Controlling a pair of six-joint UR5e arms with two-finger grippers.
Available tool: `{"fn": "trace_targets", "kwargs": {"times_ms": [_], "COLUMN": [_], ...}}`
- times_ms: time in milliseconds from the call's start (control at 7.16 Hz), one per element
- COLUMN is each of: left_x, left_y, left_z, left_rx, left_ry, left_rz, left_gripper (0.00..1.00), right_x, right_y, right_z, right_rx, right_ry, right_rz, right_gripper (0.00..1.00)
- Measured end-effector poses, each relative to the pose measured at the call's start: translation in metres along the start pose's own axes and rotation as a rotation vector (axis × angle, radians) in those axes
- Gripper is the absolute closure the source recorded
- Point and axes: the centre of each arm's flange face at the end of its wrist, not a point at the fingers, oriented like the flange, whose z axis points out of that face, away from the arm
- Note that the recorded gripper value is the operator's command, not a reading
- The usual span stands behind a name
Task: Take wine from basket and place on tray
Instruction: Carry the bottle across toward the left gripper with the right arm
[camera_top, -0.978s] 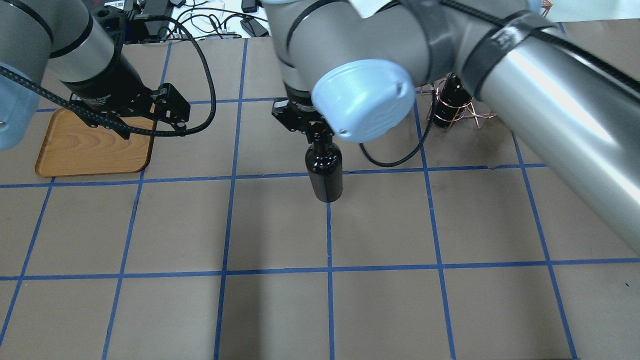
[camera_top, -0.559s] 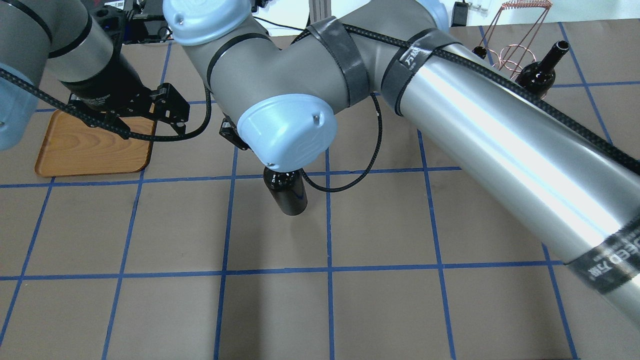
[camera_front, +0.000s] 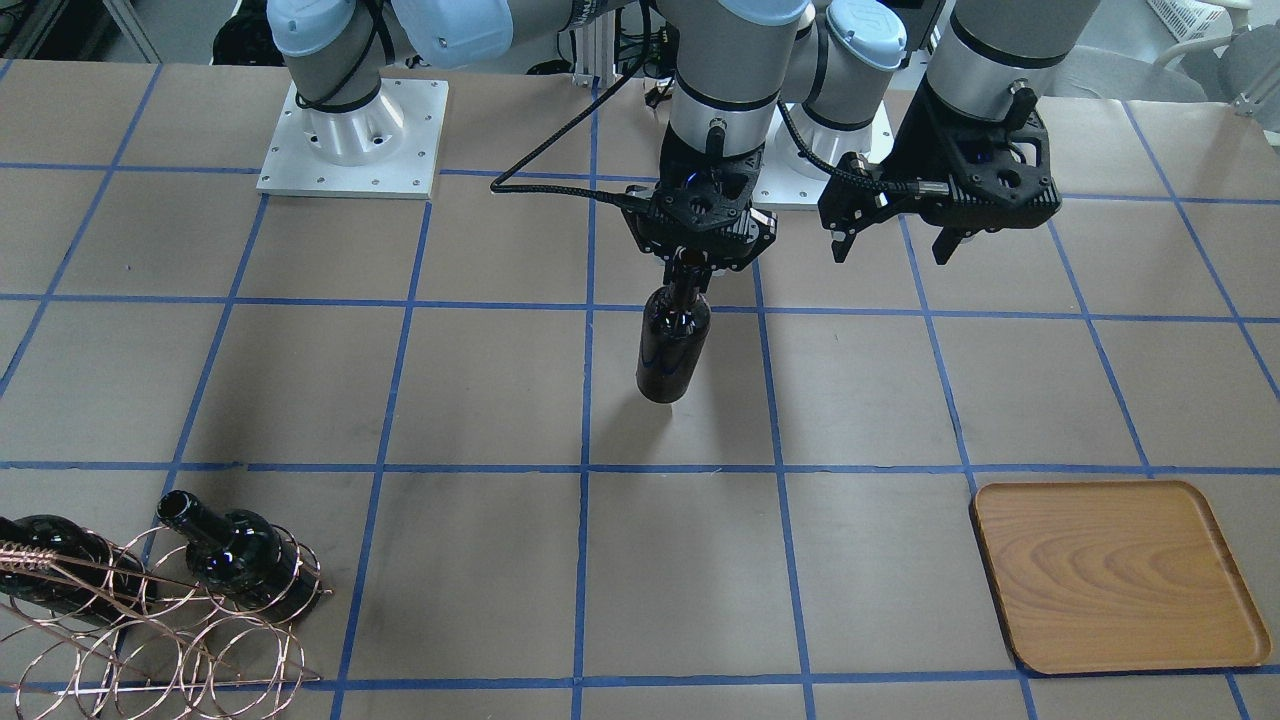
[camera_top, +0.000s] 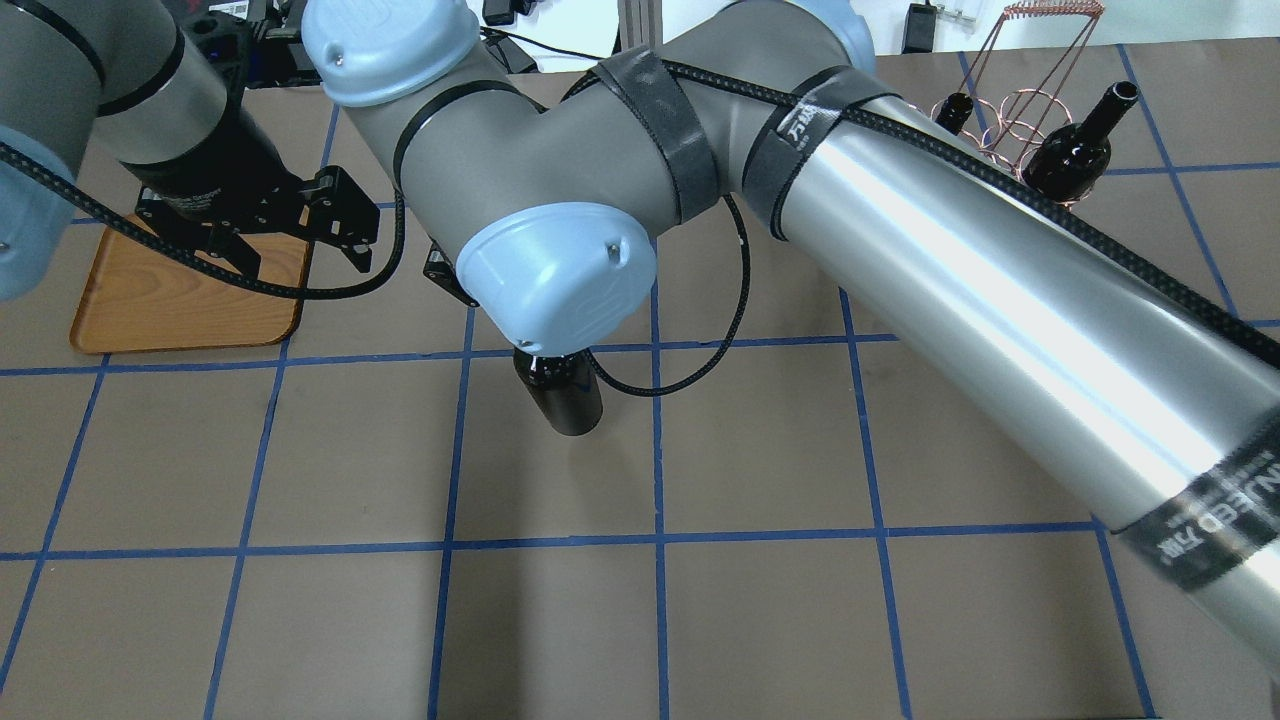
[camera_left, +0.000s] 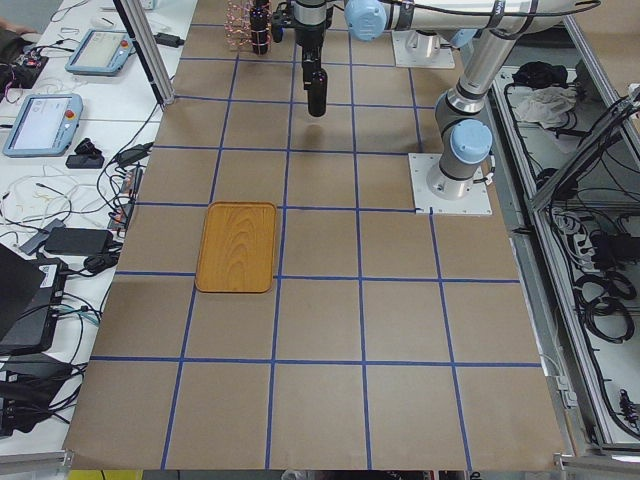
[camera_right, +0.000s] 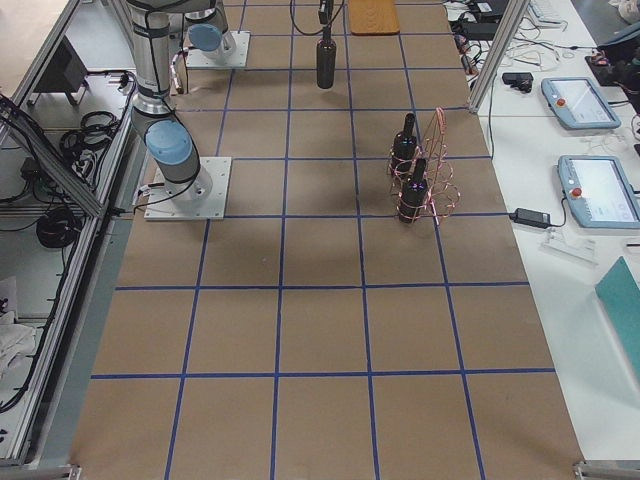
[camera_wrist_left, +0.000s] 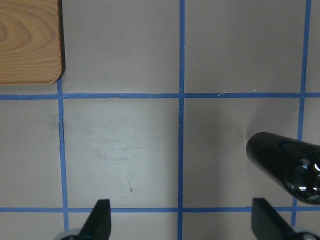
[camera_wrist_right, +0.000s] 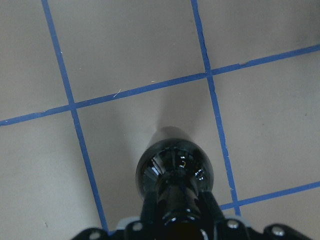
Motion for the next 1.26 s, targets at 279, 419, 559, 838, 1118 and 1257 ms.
{"fn": "trace_targets", "kwargs": {"times_ms": [279, 419, 559, 838, 1118, 1257], "left_x": [0.0, 0.0, -0.001, -0.001, -0.001, -0.001], "left_y": [0.0, 0.0, 0.0, 0.0, -0.001, -0.001], "left_z": [0.0, 0.0, 0.0, 0.0, 0.0, 0.0], "left_rx": [0.0, 0.0, 0.0, 0.001, 0.0, 0.0], "left_ry": [0.0, -0.001, -0.001, -0.002, -0.001, -0.001], "left_rz": [0.0, 0.0, -0.001, -0.001, -0.002, -0.002], "left_gripper": [0.0, 0.0, 0.0, 0.0, 0.0, 0.0], "right_x": [-0.011, -0.014, -0.016, -0.021, -0.029, -0.036], "right_y": [0.01, 0.013, 0.015, 0.019, 0.022, 0.023], "right_z": [0.003, 0.003, 0.003, 0.002, 0.008, 0.014], "right_rx": [0.001, 0.002, 0.002, -0.004, -0.003, 0.003], "right_ry": [-0.016, -0.022, -0.031, -0.056, -0.07, -0.08], "right_rz": [0.022, 0.029, 0.042, 0.068, 0.09, 0.096], "right_gripper": [0.72, 0.72, 0.72, 0.71, 0.7, 0.7]}}
